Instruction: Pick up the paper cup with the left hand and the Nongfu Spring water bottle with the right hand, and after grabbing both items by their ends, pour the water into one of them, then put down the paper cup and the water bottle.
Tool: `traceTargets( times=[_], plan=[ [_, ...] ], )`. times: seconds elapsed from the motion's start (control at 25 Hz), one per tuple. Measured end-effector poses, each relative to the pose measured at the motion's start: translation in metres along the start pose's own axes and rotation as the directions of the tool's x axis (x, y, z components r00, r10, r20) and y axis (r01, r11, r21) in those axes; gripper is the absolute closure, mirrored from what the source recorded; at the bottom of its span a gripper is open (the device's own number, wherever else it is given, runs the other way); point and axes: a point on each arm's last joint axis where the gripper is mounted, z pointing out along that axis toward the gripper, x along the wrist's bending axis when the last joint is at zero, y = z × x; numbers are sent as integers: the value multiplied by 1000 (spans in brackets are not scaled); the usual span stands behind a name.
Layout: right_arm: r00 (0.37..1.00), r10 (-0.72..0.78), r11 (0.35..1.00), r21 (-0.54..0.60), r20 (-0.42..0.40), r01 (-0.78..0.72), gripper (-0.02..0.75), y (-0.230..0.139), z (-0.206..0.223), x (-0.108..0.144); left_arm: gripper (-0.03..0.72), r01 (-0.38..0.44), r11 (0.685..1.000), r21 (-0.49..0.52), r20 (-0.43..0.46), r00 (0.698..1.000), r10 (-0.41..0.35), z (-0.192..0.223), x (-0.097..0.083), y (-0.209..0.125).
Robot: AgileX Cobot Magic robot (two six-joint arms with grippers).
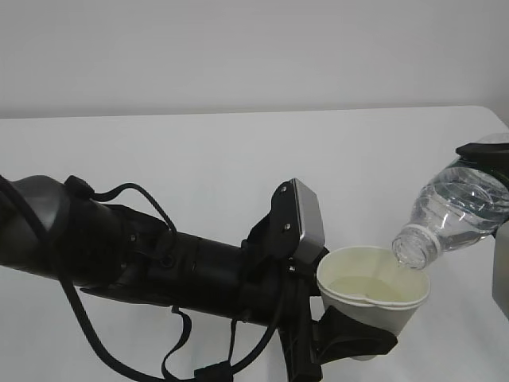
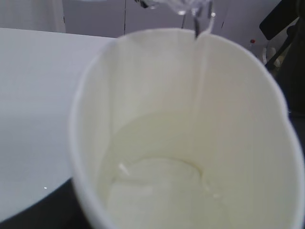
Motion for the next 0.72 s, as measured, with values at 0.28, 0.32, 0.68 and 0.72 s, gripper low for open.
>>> traceTargets(
  times=[0.28,0.32,0.68,0.72],
  plan=[
    [1000,2,1000,1,0,-2,302,0,0,0,271,0,1000,0,0,1000,0,0,0,0],
    [1000,1,1000,1,0,-1,302,0,0,0,271,0,1000,0,0,1000,0,0,0,0],
    [1000,0,1000,4,4,0,302,-1,0,-1,271,1,1000,1,-2,1000,-1,0,0,0],
    [1000,-2,1000,4,5,2,302,-1,0,-1,271,1,1000,0,-3,1000,-1,0,0,0]
  ],
)
